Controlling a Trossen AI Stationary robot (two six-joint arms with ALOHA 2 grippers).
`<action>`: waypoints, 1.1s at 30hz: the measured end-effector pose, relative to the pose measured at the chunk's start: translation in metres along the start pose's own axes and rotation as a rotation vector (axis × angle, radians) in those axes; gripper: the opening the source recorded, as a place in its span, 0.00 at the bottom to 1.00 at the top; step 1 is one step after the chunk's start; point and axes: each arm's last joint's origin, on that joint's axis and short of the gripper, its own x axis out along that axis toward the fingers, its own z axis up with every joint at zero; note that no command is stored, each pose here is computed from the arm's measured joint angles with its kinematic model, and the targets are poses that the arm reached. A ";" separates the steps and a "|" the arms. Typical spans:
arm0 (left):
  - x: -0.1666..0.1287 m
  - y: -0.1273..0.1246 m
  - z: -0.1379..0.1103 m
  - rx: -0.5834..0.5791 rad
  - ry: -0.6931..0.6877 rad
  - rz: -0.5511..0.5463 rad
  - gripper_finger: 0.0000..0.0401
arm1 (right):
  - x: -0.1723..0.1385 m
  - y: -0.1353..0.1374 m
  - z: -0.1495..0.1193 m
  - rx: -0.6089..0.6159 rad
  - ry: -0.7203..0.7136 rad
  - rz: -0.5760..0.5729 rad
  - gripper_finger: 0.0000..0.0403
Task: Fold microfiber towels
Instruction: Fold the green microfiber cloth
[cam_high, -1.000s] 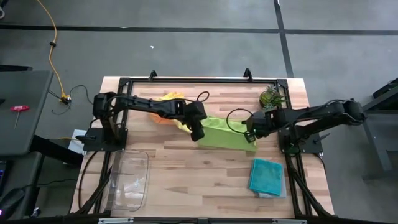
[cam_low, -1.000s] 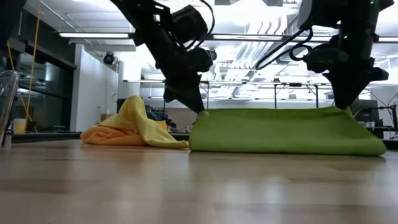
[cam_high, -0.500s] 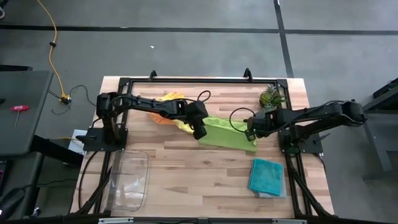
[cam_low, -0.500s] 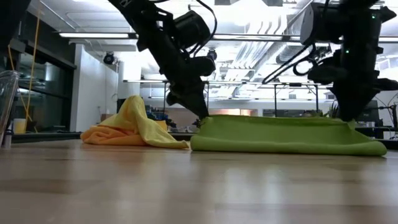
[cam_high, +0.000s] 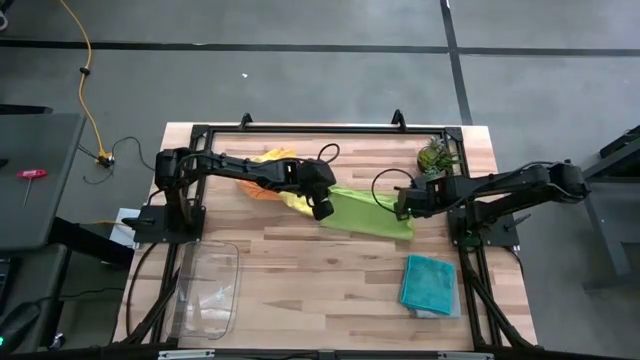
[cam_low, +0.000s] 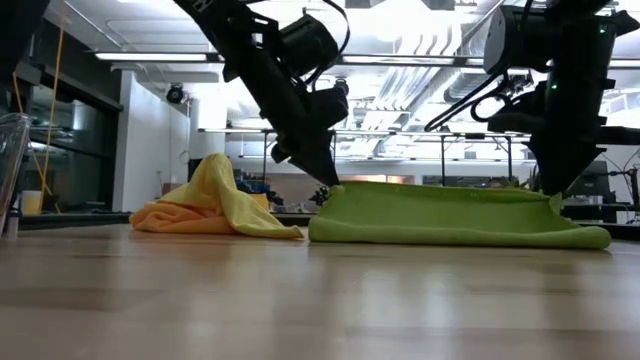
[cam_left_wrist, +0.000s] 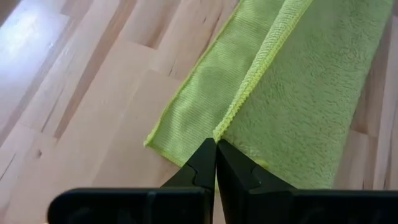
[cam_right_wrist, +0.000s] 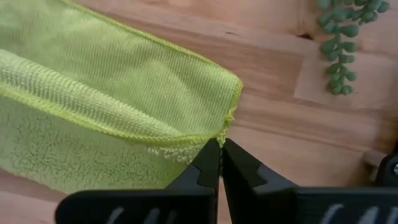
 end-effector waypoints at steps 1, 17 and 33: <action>0.000 0.000 0.000 0.000 0.002 0.001 0.00 | 0.000 0.000 0.000 0.011 -0.002 -0.001 0.00; 0.018 -0.001 -0.009 -0.018 0.051 0.005 0.00 | 0.000 -0.002 0.000 0.017 0.003 -0.018 0.06; 0.018 0.007 -0.008 -0.009 0.045 0.018 0.00 | -0.001 0.008 0.002 -0.118 -0.041 0.076 0.51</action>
